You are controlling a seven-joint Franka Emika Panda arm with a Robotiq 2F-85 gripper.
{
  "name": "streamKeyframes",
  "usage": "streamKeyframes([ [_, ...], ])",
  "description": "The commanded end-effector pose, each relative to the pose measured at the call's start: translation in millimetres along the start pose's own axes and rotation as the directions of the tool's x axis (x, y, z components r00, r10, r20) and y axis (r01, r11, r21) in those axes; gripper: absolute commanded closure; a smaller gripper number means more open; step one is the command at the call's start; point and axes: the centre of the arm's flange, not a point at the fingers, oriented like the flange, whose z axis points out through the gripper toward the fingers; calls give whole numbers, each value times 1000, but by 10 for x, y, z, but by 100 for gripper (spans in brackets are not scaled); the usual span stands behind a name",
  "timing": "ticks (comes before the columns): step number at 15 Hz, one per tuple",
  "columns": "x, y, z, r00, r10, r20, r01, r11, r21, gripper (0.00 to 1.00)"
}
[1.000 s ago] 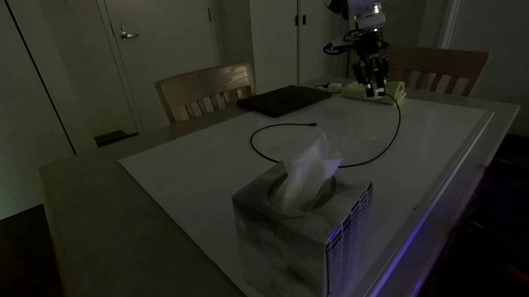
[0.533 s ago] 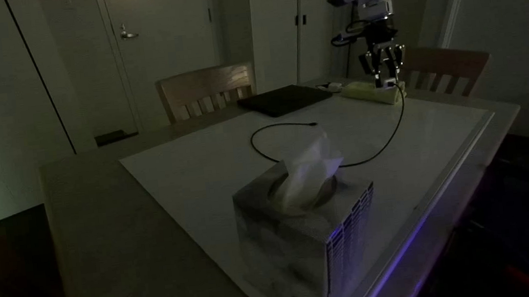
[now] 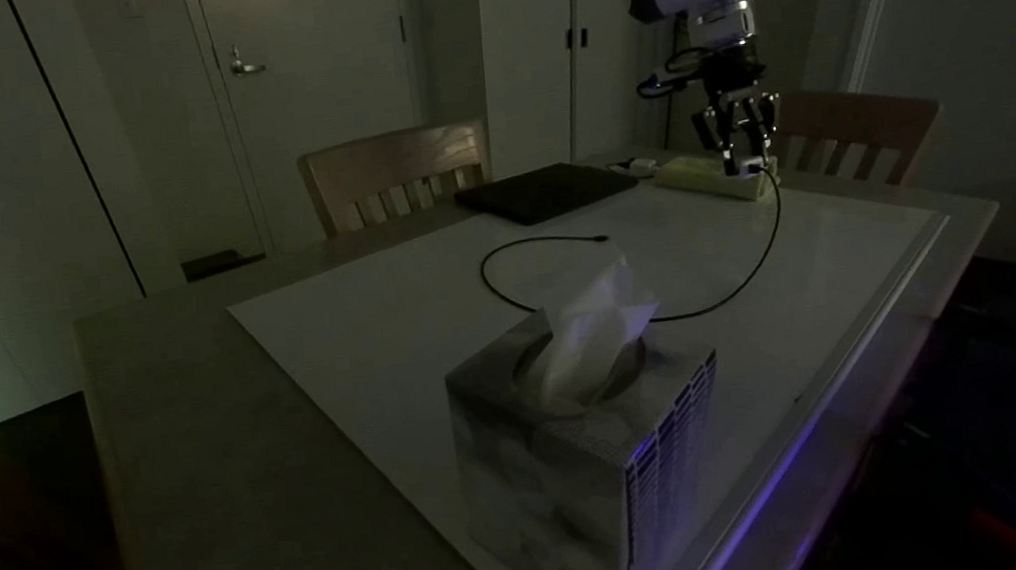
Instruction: Straighten the cable
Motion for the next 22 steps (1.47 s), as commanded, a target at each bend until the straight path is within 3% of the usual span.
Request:
streamKeyframes([
  [1,65,-150,136,1000,8,5,-8,1000,-25,74],
  [3,108,-235,225,1000,10,20,-9,999,-37,74],
  [6,81,-307,392,999,3,51,-4,1000,9,74],
  [12,47,-235,705,1000,16,6,-16,999,41,74],
  [22,27,-165,874,999,7,-35,-5,999,49,74],
])
